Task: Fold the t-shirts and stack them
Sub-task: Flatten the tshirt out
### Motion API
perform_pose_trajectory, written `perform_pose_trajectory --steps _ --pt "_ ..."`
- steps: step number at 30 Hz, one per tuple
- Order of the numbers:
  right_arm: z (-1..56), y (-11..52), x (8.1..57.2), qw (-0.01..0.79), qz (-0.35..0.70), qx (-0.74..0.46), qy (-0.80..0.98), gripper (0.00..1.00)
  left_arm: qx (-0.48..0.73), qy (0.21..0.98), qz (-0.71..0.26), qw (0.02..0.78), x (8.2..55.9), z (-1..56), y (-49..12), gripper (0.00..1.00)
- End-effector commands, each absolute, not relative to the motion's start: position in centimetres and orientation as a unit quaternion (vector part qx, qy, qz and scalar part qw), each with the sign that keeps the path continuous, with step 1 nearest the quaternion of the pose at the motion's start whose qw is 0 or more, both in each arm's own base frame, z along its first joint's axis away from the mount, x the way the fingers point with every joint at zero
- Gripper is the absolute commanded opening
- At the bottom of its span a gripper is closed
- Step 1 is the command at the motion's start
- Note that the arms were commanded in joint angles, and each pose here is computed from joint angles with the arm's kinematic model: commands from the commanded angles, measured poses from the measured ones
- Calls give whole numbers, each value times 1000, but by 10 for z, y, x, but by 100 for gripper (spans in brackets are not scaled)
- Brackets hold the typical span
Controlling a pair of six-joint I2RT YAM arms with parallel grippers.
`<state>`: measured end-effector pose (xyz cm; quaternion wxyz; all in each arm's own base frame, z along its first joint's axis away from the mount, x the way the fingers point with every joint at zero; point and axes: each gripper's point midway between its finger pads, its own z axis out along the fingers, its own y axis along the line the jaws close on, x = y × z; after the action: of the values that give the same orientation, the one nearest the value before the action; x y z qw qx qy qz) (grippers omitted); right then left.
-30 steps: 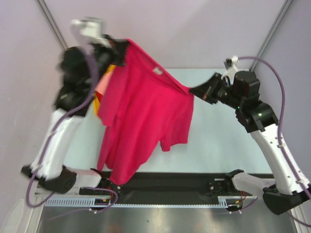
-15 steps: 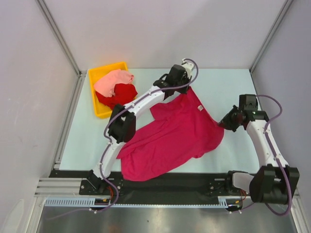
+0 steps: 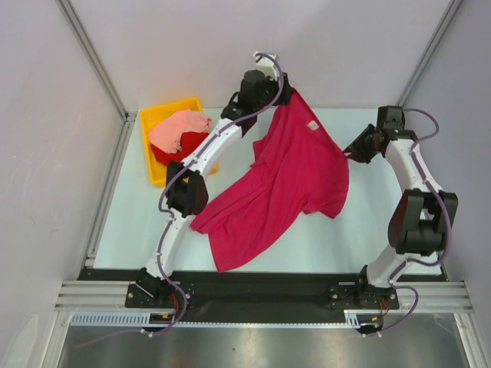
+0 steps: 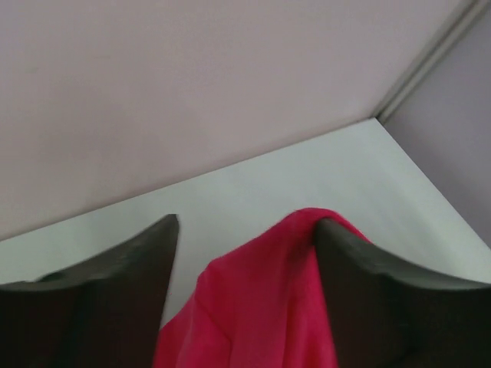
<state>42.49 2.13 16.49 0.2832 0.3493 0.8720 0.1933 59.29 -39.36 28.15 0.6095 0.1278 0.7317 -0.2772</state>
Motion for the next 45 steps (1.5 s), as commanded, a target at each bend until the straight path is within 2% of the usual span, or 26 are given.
perform_pose_trajectory --steps 1,2,3,4,5,7,8,9,12,14,15,16,17,18,20,21,22,24,25,26,28,29,33,39,45 --pt "154 9 436 252 168 351 886 40 72 713 -238 656 621 326 -331 80" --pt "150 6 430 237 151 352 893 54 76 720 -229 651 618 326 -326 85" --pt "147 4 429 230 141 348 898 58 86 724 -220 648 612 330 -322 87" --pt "145 -1 425 226 125 339 905 67 94 747 -210 624 606 307 -320 90" --pt "142 -8 417 221 101 340 908 71 92 739 -211 633 592 333 -311 90" --pt "149 -5 396 216 95 325 916 72 106 764 -204 602 575 314 -308 87" --pt "134 4 377 192 101 317 923 71 117 759 -208 605 558 332 -309 87" --pt "131 9 367 185 105 309 927 72 129 774 -203 586 548 320 -310 88" --pt "117 28 335 167 120 268 941 70 187 790 -234 535 517 297 -336 100" --pt "116 26 333 185 112 252 943 68 207 801 -238 508 501 286 -350 100" --pt "112 24 331 182 110 249 945 66 214 801 -238 506 493 288 -354 98" --pt "110 22 331 181 107 248 946 63 222 808 -233 494 485 277 -356 92" --pt "107 16 332 179 96 248 947 55 229 809 -230 491 472 276 -362 89" --pt "98 11 332 167 87 248 950 52 232 812 -228 485 463 272 -363 87" --pt "89 6 333 154 81 250 953 50 231 824 -221 468 436 259 -356 82" --pt "80 4 334 142 75 255 954 51 224 845 -219 434 420 228 -347 78" --pt "76 3 336 139 72 256 954 52 217 839 -231 442 404 246 -338 77" --pt "70 2 345 145 81 255 953 55 199 848 -242 427 382 241 -325 76" --pt "65 2 349 140 83 252 954 57 196 863 -235 403 365 215 -314 75" --pt "62 3 355 143 88 248 954 57 191 855 -248 413 350 232 -305 75" --pt "54 4 360 138 91 242 956 57 181 872 -246 382 323 208 -289 74" --pt "53 6 364 142 99 239 956 57 167 868 -256 392 310 222 -280 74" --pt "40 7 367 142 104 230 957 57 136 889 -250 359 271 206 -250 73" --pt "22 5 371 131 98 229 960 50 97 903 -264 323 230 183 -227 69" --pt "20 6 359 119 97 238 959 40 86 914 -252 308 212 175 -211 67"
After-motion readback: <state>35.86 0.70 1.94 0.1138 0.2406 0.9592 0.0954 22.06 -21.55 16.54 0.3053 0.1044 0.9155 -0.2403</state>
